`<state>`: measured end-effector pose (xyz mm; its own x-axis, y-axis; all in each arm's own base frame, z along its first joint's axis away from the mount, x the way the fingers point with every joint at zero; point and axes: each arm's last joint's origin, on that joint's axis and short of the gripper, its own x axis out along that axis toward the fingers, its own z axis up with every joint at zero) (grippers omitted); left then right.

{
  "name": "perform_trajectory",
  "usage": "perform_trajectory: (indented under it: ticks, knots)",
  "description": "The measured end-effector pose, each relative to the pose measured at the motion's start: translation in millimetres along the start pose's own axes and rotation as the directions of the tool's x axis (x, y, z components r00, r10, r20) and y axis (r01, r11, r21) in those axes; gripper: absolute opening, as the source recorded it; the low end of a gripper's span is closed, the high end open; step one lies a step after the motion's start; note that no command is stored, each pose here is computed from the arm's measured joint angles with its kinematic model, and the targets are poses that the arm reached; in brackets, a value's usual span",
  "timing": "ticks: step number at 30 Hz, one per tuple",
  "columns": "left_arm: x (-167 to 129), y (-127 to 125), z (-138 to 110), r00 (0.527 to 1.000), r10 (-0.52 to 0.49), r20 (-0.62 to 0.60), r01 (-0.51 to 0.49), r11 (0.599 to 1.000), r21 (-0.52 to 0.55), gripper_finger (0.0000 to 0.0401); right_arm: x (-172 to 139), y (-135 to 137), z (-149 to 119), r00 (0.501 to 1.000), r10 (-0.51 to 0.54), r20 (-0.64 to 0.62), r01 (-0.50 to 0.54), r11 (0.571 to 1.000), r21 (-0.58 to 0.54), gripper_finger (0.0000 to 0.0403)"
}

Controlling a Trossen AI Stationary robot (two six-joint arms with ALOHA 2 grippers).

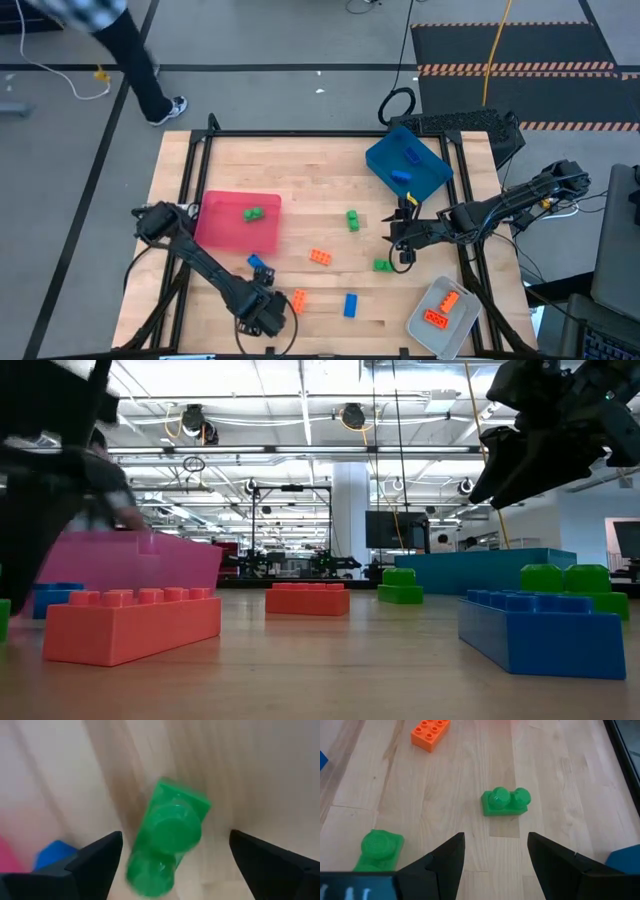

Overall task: Sort & place blocks by color
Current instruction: Put the green game piece into the red bin

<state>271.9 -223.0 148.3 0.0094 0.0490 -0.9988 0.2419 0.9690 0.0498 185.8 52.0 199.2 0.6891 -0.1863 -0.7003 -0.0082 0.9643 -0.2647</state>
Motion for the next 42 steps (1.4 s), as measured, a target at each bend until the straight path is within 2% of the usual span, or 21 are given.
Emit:
perform_trajectory:
  ticks: [3, 6, 9, 13, 17, 21, 24, 27, 30, 37, 42]
  knots:
    - [8, -2, 3, 1.0, -0.004, -0.023, 0.004, 1.0, -0.004, 0.0343, 0, 0, 0, 1.0, 0.0, -0.002, 0.0, 1.0, -0.001, 0.021]
    - [13, -2, 3, 0.999, -0.008, -0.036, 0.008, 1.0, -0.008, 0.0302, 0, 0, 0, 1.0, 0.0, -0.001, 0.0, 1.0, 0.0, 0.021]
    - [14, -3, 3, 0.999, -0.019, -0.037, 0.019, 1.0, -0.009, 0.0238, 0, 0, 0, 1.0, 0.0, -0.001, 0.0, 1.0, 0.001, 0.021]
    - [13, -2, 4, 0.998, -0.046, -0.044, 0.044, 0.998, -0.041, 0.0132, 0, 0, 0, 1.0, 0.0, -0.001, 0.0, 1.0, 0.001, 0.021]
    - [8, 1, 8, 0.998, -0.034, -0.054, 0.028, 0.993, -0.117, 0.013, 0, 0, 0, 1.0, 0.0, -0.001, 0.0, 1.0, 0.001, 0.021]
    - [-5, 11, 15, 0.994, 0.074, -0.077, -0.085, 0.986, -0.144, 0.013, 0, 0, -1, 1.0, 0.0, -0.007, 0.0, 1.0, 0.017, 0.021]
    - [-30, 25, 18, 0.982, 0.108, -0.153, -0.133, 0.977, -0.166, 0.013, 0, 0, -2, 1.0, 0.004, -0.021, -0.003, 1.0, 0.019, 0.021]
    - [-53, 42, 15, 0.948, 0.183, -0.259, -0.231, 0.959, -0.166, 0.013, 0, 0, -2, 1.0, 0.005, -0.021, -0.005, 1.0, 0.019, 0.021]
    - [-78, 61, 13, 0.944, 0.224, -0.244, -0.273, 0.942, -0.194, 0.013, 0, 0, -2, 1.0, 0.005, -0.022, -0.005, 1.0, 0.019, 0.021]
    - [-114, 104, -27, 0.948, 0.26, -0.182, -0.309, 0.886, -0.347, 0.013, 0, 2, -2, 0.998, 0.056, -0.025, -0.055, 0.998, 0.044, 0.021]
    - [-114, 133, -71, 0.946, 0.251, -0.205, -0.321, 0.814, -0.484, 0.013, 0, 3, 0, 0.997, 0.08, -0.007, -0.08, 0.996, 0.035, 0.021]
